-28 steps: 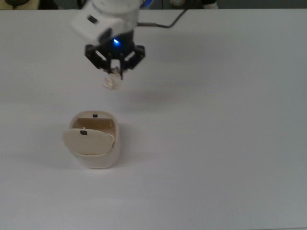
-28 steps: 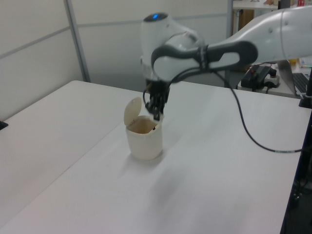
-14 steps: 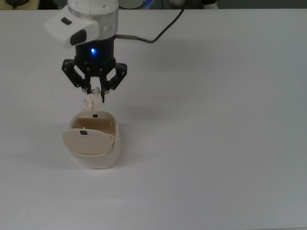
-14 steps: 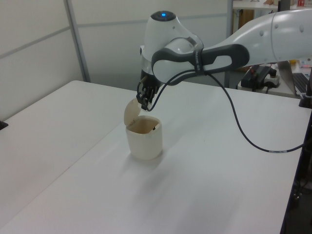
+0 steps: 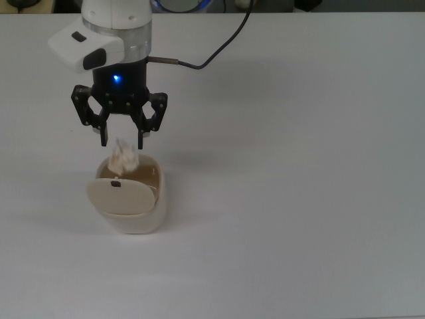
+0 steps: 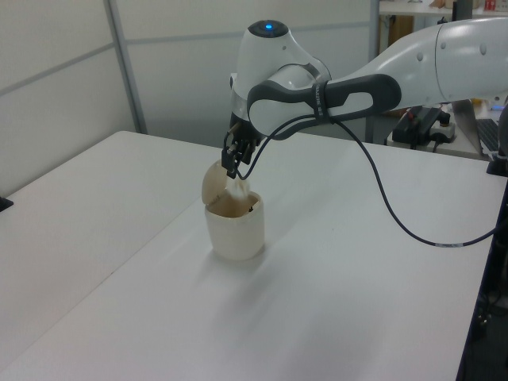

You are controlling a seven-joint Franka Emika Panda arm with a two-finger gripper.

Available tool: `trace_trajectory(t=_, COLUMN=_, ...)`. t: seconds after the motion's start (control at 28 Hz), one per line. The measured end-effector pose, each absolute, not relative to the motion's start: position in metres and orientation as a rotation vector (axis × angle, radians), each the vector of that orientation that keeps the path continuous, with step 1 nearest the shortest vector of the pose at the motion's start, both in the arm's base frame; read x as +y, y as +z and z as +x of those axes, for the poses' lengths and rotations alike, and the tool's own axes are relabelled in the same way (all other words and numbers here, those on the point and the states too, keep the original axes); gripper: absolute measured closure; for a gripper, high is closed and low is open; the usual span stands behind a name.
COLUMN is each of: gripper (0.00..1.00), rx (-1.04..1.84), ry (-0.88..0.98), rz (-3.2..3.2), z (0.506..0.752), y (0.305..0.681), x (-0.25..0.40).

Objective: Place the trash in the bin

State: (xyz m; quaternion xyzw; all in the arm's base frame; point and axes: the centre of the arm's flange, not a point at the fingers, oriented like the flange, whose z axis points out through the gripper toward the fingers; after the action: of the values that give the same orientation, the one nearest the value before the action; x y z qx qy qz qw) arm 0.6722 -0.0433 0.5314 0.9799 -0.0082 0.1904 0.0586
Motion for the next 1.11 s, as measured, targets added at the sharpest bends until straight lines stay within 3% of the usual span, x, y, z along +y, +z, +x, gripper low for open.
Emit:
trace_trajectory(t=0.04, gripper=0.33, rx=-0.025, ry=0.577, rz=2.969, z=0.672, y=0.532, x=-0.043)
trace_trajectory(t=0.36, gripper=0.0, rx=-0.026, ry=0.585, rz=2.968, z=0.67, y=0.537, x=-0.043)
trace_trajectory(t=0.61, gripper=0.0, rx=-0.039, ry=0.453, rz=2.997, z=0.654, y=0.55, x=-0.042)
trace_trajectory(t=1.11, gripper=0.0, rx=-0.082, ry=0.073, rz=3.059, z=0.572, y=0.615, x=-0.035)
